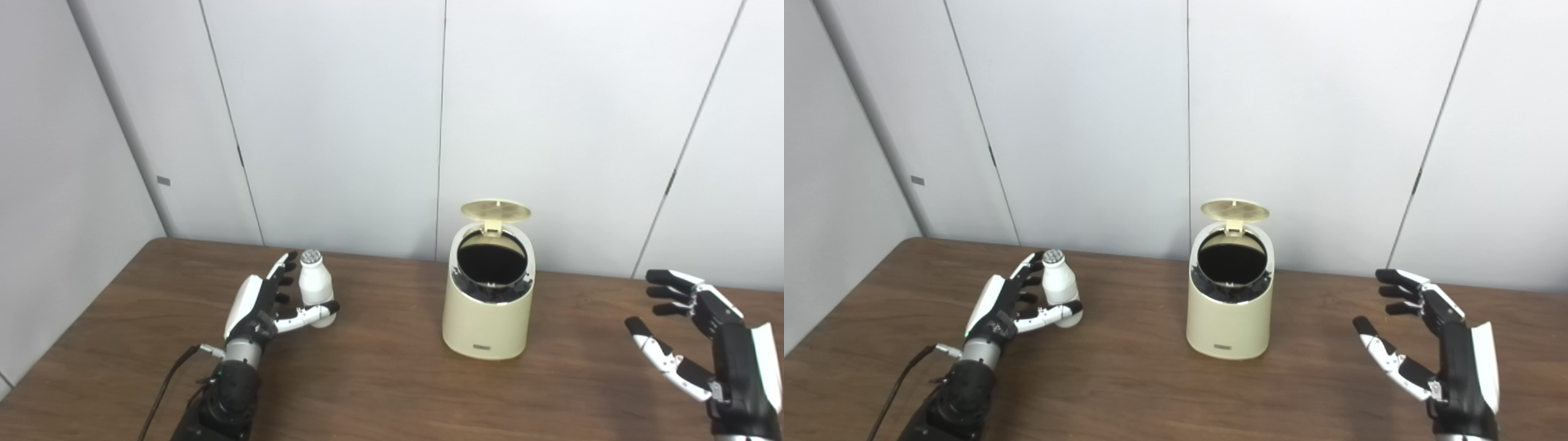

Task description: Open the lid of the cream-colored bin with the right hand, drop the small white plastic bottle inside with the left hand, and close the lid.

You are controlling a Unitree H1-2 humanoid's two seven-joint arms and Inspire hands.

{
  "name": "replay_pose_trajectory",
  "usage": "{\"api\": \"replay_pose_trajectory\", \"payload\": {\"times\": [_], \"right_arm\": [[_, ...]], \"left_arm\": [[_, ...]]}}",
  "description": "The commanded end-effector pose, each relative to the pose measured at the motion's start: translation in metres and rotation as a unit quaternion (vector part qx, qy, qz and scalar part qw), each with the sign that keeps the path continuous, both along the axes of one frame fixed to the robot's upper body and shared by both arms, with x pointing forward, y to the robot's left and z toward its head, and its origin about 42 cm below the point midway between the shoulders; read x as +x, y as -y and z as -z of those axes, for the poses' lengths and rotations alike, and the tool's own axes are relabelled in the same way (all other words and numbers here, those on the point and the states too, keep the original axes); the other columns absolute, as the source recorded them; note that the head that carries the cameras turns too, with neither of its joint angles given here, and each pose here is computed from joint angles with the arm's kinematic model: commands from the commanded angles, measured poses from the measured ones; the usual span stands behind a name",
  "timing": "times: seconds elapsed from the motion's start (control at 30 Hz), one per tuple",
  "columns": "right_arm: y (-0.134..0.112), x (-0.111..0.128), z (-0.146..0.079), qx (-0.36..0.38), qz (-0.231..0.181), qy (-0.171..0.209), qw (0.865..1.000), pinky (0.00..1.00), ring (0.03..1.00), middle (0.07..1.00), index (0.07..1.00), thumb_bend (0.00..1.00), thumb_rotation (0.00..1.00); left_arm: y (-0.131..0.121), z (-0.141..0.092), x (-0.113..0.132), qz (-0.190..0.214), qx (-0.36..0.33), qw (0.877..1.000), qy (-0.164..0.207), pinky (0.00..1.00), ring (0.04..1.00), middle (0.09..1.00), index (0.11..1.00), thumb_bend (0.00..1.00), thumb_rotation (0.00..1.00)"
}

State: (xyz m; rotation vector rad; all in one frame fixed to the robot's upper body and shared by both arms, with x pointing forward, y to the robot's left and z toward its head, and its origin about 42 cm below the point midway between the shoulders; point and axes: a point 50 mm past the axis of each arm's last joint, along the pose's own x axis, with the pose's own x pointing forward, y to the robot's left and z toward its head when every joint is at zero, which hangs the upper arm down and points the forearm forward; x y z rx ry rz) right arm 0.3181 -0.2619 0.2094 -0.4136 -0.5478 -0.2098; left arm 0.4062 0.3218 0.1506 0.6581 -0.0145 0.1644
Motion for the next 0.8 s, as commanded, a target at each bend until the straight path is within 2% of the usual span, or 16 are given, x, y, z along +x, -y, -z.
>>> {"api": "replay_pose_trajectory", "payload": {"times": [0.0,0.23,0.37,0.47,0.57,0.63,0.67,0.7,0.73,0.77], "right_arm": [[-0.002,0.000,-0.016,-0.002,0.001,0.035,0.999,0.55,0.666,0.703,0.667,0.22,0.11],[-0.002,0.000,-0.016,0.000,0.001,0.035,0.999,0.56,0.672,0.706,0.670,0.23,0.12],[-0.002,0.000,-0.017,0.007,-0.001,0.034,0.999,0.57,0.681,0.711,0.666,0.23,0.12],[-0.003,-0.001,-0.018,0.004,0.001,0.035,0.999,0.57,0.680,0.710,0.660,0.23,0.12],[-0.003,-0.002,-0.019,-0.007,0.008,0.035,0.999,0.57,0.675,0.707,0.663,0.22,0.15],[-0.003,-0.001,-0.018,-0.009,0.008,0.035,0.999,0.57,0.676,0.709,0.672,0.23,0.13],[-0.002,-0.001,-0.018,-0.010,0.008,0.035,0.999,0.57,0.676,0.710,0.674,0.23,0.12],[-0.002,-0.001,-0.018,-0.011,0.009,0.035,0.999,0.57,0.676,0.710,0.675,0.23,0.11],[-0.002,-0.001,-0.018,-0.012,0.010,0.036,0.999,0.57,0.674,0.708,0.675,0.23,0.11],[-0.003,-0.001,-0.018,-0.011,0.010,0.036,0.999,0.57,0.672,0.707,0.675,0.23,0.11]], "left_arm": [[0.009,-0.012,0.012,0.021,0.014,1.000,0.001,0.71,0.831,0.888,0.935,1.00,0.44],[0.011,-0.022,0.019,0.032,0.020,0.999,0.002,0.72,0.829,0.879,0.924,1.00,0.44],[0.014,-0.027,0.021,0.031,0.022,0.999,0.012,0.71,0.793,0.826,0.864,1.00,0.41],[0.017,-0.029,0.020,0.027,0.017,0.999,0.026,0.73,0.789,0.788,0.817,1.00,0.35],[0.018,-0.029,0.021,0.019,0.012,0.999,0.048,0.70,0.743,0.731,0.744,1.00,0.25],[0.019,-0.028,0.022,0.008,0.002,0.998,0.067,0.65,0.696,0.676,0.679,0.99,0.15],[0.020,-0.028,0.022,-0.005,0.001,0.996,0.088,0.64,0.685,0.665,0.666,0.98,0.13],[0.021,-0.028,0.023,-0.021,-0.002,0.994,0.109,0.57,0.622,0.616,0.615,0.94,0.07],[0.021,-0.027,0.023,-0.032,-0.004,0.992,0.124,0.51,0.561,0.552,0.556,0.74,0.03],[0.022,-0.027,0.023,-0.041,-0.004,0.990,0.137,0.47,0.523,0.512,0.519,0.61,0.01]]}}
